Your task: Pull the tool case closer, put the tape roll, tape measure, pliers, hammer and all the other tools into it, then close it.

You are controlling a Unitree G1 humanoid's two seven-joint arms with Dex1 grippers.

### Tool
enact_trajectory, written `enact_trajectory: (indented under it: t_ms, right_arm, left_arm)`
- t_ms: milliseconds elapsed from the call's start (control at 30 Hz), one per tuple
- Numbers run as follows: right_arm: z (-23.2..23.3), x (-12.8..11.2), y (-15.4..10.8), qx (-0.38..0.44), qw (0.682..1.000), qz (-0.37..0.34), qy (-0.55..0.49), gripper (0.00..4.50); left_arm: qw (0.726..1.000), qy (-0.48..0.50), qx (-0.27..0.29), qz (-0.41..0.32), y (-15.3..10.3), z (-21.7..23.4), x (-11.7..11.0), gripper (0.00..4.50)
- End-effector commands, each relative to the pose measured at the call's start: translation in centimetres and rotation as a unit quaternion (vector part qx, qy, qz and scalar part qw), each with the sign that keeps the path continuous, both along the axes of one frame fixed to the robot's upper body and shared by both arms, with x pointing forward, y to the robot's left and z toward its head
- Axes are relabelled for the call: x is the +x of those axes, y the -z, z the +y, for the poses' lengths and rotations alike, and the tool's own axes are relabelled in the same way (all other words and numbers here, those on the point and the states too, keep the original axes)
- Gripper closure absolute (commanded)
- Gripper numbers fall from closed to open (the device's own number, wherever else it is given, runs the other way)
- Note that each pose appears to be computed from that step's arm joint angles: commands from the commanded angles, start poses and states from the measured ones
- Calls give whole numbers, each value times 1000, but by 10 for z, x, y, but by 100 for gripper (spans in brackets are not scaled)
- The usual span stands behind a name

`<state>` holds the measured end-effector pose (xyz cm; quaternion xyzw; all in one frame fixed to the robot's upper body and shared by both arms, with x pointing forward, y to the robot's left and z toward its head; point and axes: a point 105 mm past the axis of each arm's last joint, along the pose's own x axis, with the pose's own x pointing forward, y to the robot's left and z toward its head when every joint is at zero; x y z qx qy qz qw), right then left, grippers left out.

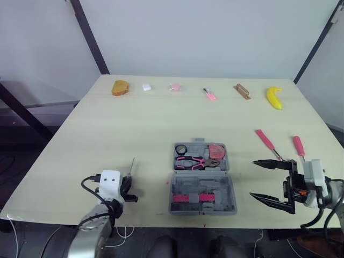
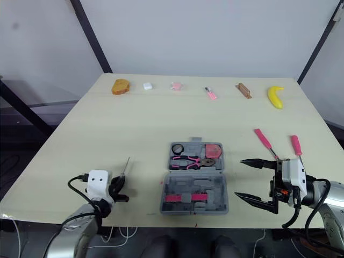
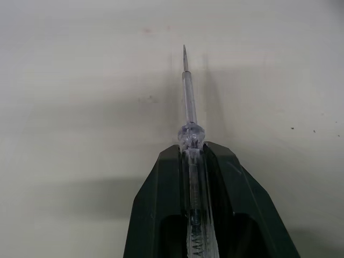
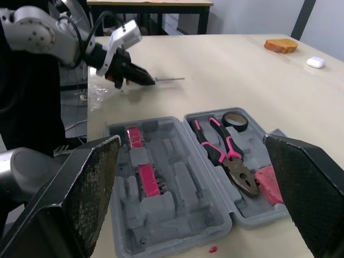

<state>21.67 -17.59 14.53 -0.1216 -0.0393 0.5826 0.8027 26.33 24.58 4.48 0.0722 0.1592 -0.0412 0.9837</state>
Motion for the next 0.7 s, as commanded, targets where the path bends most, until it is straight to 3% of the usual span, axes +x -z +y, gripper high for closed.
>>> enact_trajectory:
  t_ms: [33,133,267,400,500,700]
  right_arm:
    - [3,-2,-10,9,1000,-18,-13,0]
    - [4,-2,-10,13,1000,-17,-14,0]
    - [0,2,-13,15,1000,-19,-14,0]
    - [-4,3,-18,17,1000,-17,-15,0]
    - [-5,3,-20,17,1000,-15,-16,0]
    - [-7,3,-17,4,1000,-22,-6,0]
  left_arm:
    - [996,73,10,-56,-40,-6,4,440]
    - [990,132,19,-52,-54,-11,4,440]
    - [961,258,97,-26,-68,-14,7,440]
    - [935,339,98,-22,-79,-26,13,440]
    - [917,378,125,-5,-76,-32,16,440]
    - [871,479,109,23,-70,-69,13,440]
